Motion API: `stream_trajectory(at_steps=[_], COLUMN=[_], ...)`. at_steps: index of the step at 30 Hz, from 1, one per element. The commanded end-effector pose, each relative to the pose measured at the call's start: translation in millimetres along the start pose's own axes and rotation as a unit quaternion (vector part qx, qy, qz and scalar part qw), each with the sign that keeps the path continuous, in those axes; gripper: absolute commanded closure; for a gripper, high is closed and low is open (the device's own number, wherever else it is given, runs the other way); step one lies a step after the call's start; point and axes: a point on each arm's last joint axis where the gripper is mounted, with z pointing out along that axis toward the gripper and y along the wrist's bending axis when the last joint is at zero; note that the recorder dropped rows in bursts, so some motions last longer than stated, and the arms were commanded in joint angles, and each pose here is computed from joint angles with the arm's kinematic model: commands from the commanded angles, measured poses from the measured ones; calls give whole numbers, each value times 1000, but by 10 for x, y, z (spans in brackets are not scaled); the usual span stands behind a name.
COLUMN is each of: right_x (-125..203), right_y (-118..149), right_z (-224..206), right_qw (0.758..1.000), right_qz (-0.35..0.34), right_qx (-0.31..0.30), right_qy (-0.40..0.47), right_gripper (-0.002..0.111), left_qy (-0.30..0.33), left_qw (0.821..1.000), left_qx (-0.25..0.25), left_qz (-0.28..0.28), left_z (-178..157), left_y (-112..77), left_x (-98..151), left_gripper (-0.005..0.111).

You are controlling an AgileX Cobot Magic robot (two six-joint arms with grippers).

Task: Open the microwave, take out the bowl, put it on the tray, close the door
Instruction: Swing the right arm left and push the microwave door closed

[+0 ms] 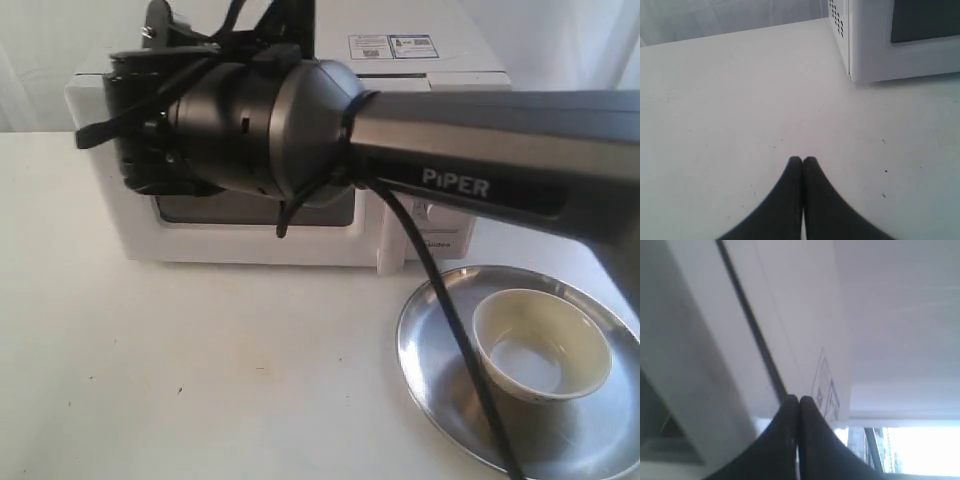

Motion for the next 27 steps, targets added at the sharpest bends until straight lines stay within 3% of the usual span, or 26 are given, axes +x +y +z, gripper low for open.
stream_trajectory(at_steps=[1, 8, 15, 21, 27], right_x=[-21, 99, 70, 13, 257], right_y=[-322, -161, 116, 286, 381], right_z=[-295, -326, -597, -465, 456], right_qw=[998, 992, 988, 995, 995], right_qz=[54, 76, 43, -21, -82], right_qx=[21, -102, -150, -99, 6], right_qy=[-39, 13, 0, -10, 60], right_gripper=[108, 108, 108, 108, 108], left_qy=[0, 0, 0, 0, 0], left_qw=[1000, 1000, 1000, 1000, 1000], left_qx=[1, 1, 1, 1, 1], left_qz=[-5, -5, -5, -5, -5], left_z=[2, 2, 2, 2, 2], left_y=[-2, -2, -2, -2, -2], left_x=[8, 8, 8, 8, 8], left_gripper=[107, 107, 107, 107, 107])
